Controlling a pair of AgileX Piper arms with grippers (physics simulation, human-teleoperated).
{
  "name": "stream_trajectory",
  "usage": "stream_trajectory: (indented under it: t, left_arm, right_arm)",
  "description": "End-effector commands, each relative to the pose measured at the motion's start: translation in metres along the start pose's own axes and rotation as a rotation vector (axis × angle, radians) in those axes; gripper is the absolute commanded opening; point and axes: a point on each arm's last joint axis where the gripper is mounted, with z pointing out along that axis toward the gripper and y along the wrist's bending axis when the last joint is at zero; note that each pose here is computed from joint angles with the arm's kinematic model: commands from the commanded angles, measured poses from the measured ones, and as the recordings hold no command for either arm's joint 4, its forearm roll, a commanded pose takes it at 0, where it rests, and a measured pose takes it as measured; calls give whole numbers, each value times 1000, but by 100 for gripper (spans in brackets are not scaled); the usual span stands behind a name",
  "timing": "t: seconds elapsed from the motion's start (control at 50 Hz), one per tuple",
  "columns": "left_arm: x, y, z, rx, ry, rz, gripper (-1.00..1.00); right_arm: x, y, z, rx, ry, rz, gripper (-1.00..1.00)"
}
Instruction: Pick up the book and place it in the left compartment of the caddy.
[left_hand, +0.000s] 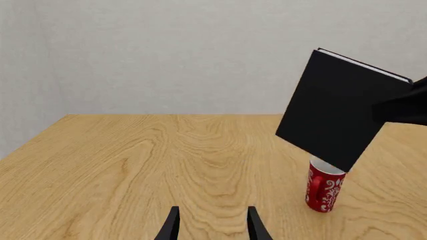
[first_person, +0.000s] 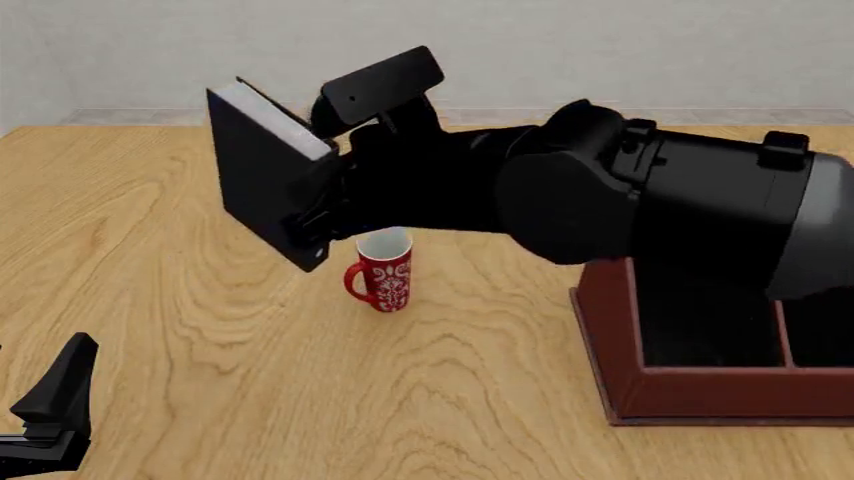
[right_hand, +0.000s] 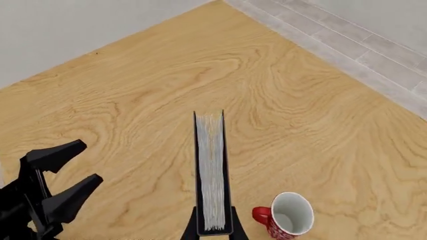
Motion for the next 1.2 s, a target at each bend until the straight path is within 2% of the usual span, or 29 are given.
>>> stream_trajectory:
  t: [0.02, 0.24, 0.36, 0.66, 0.84, 0.98, 1.2]
  left_arm:
    - [0, 0, 0, 0, 0, 0, 100]
    - [0, 0, 0, 0, 0, 0, 100]
    - [0, 0, 0, 0, 0, 0, 100]
    - [0, 0, 0, 0, 0, 0, 100]
    - [0, 0, 0, 0, 0, 0, 100]
    - [0, 0, 0, 0, 0, 0, 100]
    - [0, 0, 0, 0, 0, 0, 100]
  right_arm:
    - [-7, -15, -30, 39, -40, 43, -100]
    - [-9, -33, -61, 96, -62, 70, -100]
    - [-7, -40, -74, 120, -77, 53, -100]
    - [-9, -58, -106, 195, -115, 77, -100]
    - [-11, -58, -128, 208, -144, 78, -100]
    - [-13, -61, -142, 232, -152, 54, -100]
    - [-6, -67, -156, 270, -150, 79, -100]
